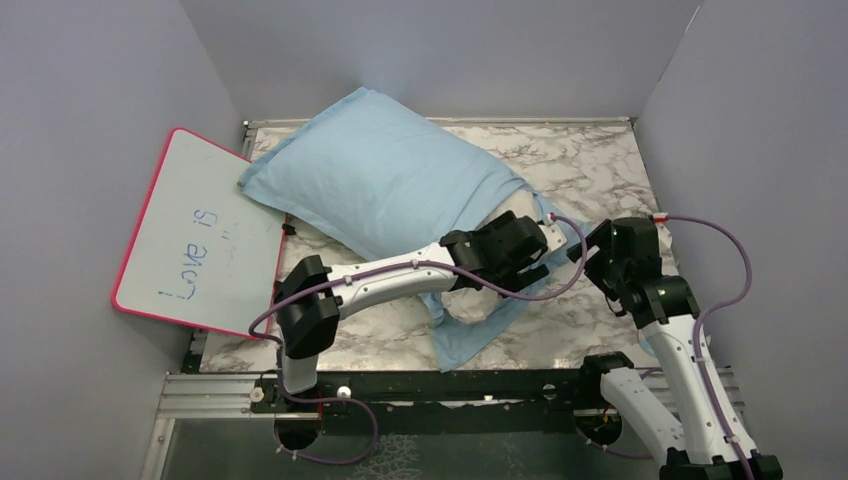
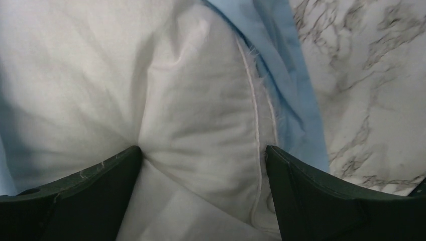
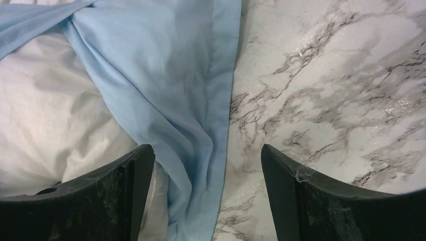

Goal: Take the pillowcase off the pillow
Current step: Remove the pillow from the pillowcase.

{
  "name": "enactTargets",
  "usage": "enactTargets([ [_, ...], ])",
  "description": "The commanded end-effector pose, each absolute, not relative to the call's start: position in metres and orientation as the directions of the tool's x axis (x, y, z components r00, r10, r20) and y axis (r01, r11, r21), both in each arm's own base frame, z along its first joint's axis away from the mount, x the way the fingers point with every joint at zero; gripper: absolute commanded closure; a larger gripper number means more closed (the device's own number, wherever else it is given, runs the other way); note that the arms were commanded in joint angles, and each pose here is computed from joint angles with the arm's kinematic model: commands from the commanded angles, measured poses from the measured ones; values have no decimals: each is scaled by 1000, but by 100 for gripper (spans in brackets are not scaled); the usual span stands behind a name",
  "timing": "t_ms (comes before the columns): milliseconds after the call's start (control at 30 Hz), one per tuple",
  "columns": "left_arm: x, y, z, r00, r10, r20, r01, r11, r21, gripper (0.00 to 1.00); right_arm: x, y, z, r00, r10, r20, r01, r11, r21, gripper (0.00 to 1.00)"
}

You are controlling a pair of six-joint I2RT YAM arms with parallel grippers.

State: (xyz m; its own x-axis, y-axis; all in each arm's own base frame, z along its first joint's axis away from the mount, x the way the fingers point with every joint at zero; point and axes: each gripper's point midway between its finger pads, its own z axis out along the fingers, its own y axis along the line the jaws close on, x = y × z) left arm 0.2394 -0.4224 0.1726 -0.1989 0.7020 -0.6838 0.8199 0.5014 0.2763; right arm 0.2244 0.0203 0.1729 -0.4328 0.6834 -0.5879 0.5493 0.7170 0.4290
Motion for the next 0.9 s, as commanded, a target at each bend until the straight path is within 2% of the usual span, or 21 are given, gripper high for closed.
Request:
enactTargets([
  [0,240,-371,124,-293,794,-532,769,526,362,9,232,36,166,-476,682,-556,493,730,474,17],
  [167,221,-333,81,-418,768,-485,733,601,320,41,245,77,157,-609,638,-471,353,750,559,20],
  [300,203,-316,59,-501,713,-490,703,666,250,55,252,110,156,-715,564,-414,216,740,637,22],
  [433,195,-318,58,-536,656,-532,688,704,174,57,253,125,150,-784,499,-370,156,735,660,29],
  [667,198,-323,68,-534,623,-571,677,720,153,60,257,123,146,-793,475,-382,148,758,635,37],
  [800,196,-322,68,-534,625,-569,680,718,150,65,263,102,136,-747,522,-411,243,791,561,47],
  [867,195,-320,68,-536,622,-570,679,719,147,68,266,90,129,-727,543,-420,307,805,508,56],
])
